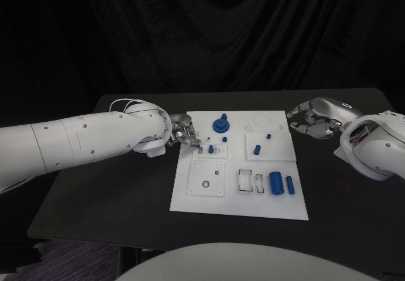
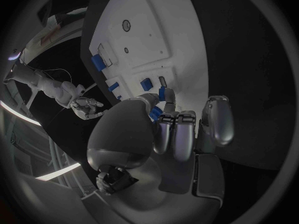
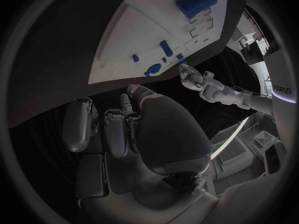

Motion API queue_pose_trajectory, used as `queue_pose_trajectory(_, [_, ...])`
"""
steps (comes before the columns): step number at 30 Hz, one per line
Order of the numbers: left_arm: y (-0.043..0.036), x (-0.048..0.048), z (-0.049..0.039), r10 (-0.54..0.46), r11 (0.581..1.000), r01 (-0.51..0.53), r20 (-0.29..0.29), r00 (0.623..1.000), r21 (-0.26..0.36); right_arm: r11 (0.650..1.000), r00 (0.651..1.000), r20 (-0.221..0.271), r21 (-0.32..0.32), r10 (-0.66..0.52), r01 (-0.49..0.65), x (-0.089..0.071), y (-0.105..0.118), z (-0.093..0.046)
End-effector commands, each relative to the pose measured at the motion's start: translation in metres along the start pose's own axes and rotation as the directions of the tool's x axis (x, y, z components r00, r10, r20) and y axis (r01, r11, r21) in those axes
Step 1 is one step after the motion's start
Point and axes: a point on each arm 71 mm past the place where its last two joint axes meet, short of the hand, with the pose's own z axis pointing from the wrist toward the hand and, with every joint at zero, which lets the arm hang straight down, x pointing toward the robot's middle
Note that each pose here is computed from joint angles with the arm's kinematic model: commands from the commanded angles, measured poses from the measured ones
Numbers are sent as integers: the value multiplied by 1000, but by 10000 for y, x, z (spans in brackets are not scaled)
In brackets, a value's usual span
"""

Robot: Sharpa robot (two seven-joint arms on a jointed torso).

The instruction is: Assemble the parts on the task board

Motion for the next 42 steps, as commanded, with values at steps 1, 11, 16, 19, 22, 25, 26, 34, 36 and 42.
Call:
queue_pose_trajectory(1, [-15, 28, 9, -11, 1000, 11, 2, 1000, 3, 1000, 1000, -6, 12, -1, 1, 12, -1, -2])
queue_pose_trajectory(11, [4, 131, 44, -19, 1000, 19, -10, 1000, 5, 1000, 1000, -8, 11, -1, 1, 14, 4, -2])
queue_pose_trajectory(16, [13, 168, 58, -23, 1000, 23, -14, 1000, 6, 1000, 1000, -8, 12, -1, 1, 13, 1, -4])
queue_pose_trajectory(19, [14, 188, 63, -24, 1000, 25, -17, 1000, 7, 1000, 1000, -8, 12, -1, 1, 13, 0, -5])
queue_pose_trajectory(22, [15, 200, 65, -25, 1000, 26, -18, 1000, 8, 1000, 1000, -8, 12, -1, 1, 13, -2, -4])
queue_pose_trajectory(25, [19, 209, 64, -26, 1000, 26, -20, 999, 9, 1000, 1000, -8, 13, -1, 1, 13, -3, -4])
queue_pose_trajectory(26, [20, 211, 64, -26, 1000, 26, -20, 999, 9, 1000, 1000, -8, 13, -1, 1, 13, -3, -4])
queue_pose_trajectory(34, [29, 227, 53, -27, 1000, 27, -24, 999, 9, 1000, 1000, -9, 12, -2, 2, 13, -3, -1])
queue_pose_trajectory(36, [33, 228, 50, -28, 1000, 28, -24, 999, 9, 1000, 1000, -9, 13, -2, 2, 14, -3, -1])
queue_pose_trajectory(42, [49, 231, 37, -30, 1000, 31, -22, 999, 8, 1000, 1000, -10, 13, -2, 3, 15, -4, 1])
